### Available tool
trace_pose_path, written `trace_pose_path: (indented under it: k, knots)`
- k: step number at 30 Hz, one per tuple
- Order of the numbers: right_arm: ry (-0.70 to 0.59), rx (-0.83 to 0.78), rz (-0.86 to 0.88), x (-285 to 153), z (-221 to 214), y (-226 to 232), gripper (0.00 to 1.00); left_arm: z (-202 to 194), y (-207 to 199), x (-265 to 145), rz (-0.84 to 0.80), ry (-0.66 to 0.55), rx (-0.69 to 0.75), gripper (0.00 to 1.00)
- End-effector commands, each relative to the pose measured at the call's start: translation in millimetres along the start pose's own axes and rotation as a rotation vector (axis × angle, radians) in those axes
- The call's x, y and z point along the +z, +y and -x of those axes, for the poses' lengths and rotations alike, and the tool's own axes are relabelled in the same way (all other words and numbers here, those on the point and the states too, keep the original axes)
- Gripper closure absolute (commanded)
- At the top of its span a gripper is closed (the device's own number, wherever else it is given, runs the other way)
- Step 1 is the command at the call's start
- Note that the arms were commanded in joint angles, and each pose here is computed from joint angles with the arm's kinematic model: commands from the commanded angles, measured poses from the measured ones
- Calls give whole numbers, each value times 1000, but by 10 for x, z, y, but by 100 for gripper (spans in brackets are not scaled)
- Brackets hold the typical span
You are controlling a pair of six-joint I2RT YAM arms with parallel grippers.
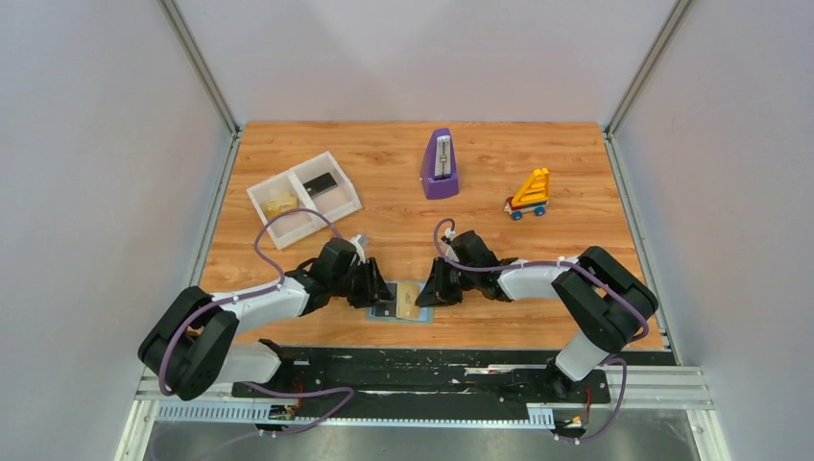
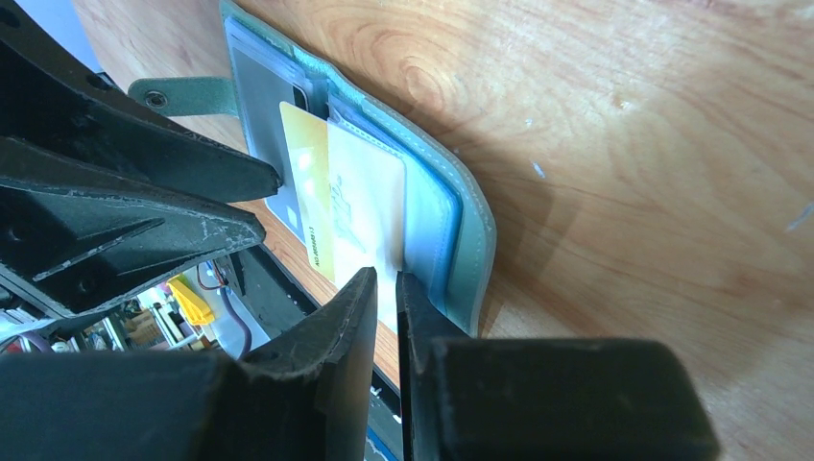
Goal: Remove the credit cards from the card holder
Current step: Remove the credit card from the card holder.
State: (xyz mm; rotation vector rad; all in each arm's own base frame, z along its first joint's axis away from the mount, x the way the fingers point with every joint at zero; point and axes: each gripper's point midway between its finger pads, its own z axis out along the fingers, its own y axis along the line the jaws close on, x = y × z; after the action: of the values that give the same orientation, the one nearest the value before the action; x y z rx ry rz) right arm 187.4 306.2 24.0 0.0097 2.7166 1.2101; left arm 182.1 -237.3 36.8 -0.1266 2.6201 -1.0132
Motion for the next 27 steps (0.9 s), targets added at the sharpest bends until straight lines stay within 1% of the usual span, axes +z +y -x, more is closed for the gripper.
trace_pose_path:
  k: [1,7,13,27]
  knots:
    - [-10,8,-83,-4,-51,-230,85,174,-134,65,-33,-37,47,55]
    - [-9,6,-80,-2,-58,-234,85,229,-175,89,-37,-42,68,55]
    - [-5,8,-82,8,-73,-255,85,202,-161,153,-44,-23,63,55]
    - [3,11,-78,18,-94,-266,85,118,-272,200,-139,12,32,60]
